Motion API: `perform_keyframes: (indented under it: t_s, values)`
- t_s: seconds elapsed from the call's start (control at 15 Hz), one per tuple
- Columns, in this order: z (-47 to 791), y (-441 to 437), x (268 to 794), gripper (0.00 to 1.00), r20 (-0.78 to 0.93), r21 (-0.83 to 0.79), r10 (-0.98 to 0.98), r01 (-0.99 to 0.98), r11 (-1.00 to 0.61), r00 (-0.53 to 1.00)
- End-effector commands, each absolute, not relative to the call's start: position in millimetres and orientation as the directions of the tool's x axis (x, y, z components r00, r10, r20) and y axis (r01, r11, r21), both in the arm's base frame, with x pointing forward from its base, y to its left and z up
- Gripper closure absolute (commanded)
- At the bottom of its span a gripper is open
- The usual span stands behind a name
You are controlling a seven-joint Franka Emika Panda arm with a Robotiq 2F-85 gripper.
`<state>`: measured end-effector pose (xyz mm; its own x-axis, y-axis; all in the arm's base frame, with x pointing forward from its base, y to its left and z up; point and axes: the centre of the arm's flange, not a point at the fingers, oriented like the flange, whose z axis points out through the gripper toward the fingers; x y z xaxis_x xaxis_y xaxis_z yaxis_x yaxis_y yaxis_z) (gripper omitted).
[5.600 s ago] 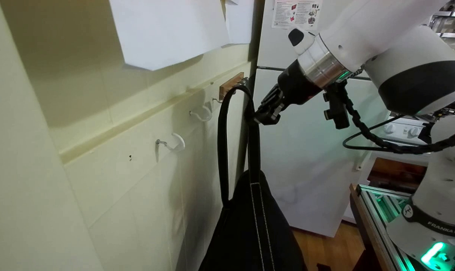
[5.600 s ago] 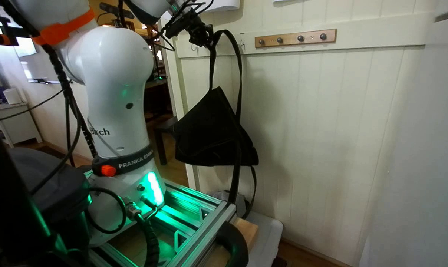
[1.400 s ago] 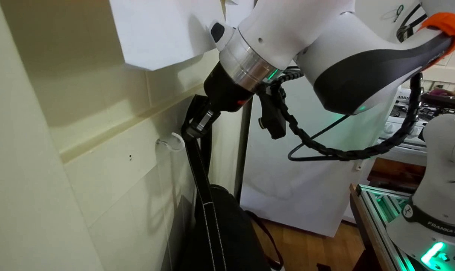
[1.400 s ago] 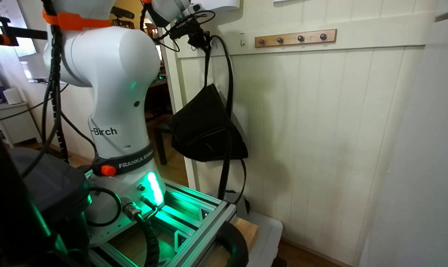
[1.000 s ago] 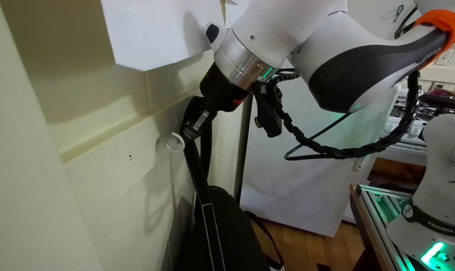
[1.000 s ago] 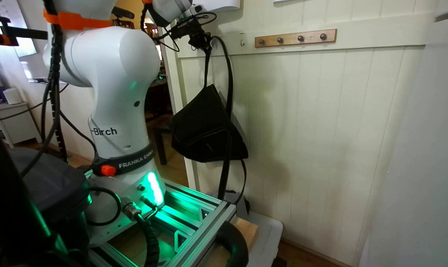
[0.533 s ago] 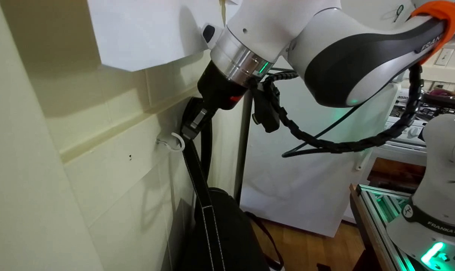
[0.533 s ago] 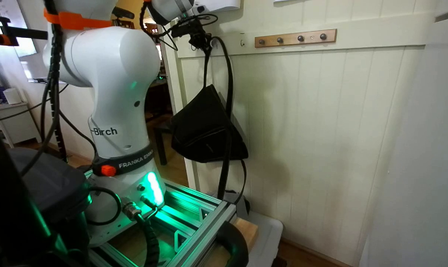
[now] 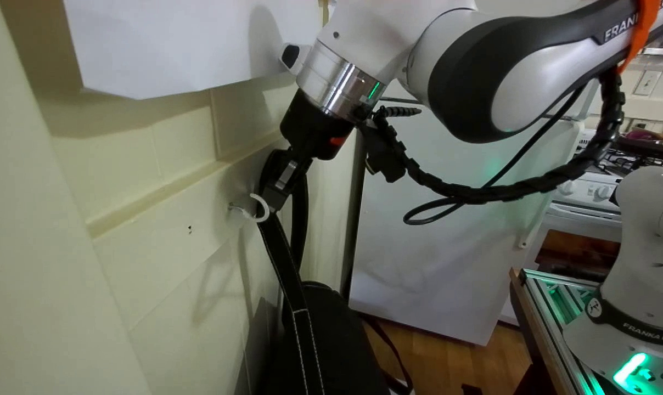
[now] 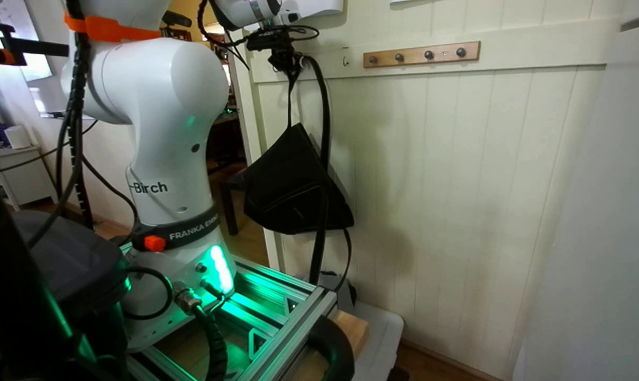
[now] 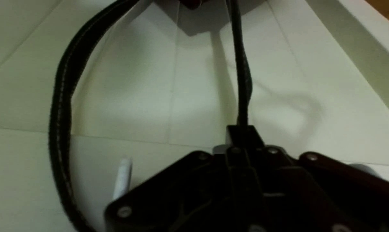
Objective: Move the bag to next hook on the left
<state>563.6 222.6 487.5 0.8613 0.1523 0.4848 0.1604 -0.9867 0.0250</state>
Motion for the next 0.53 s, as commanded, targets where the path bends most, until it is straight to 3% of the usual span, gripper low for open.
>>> perform_keyframes:
  t_s: [0.0,0.27,0.33,0.47]
  values:
    - [500.6,223.0,569.3,0.98,0.483,-0.008,0.187,0.218,-0.976,0.855]
    - [500.6,222.8,559.8,0.98,0.457,0.003,0.209,0.233,-0.972,0.864]
    - [500.6,223.2,558.3,0.68,0.455,0.01,0.214,0.235,-0.972,0.865]
    - [500.8,223.9,556.1,0.62,0.448,0.019,0.221,0.238,-0.971,0.866]
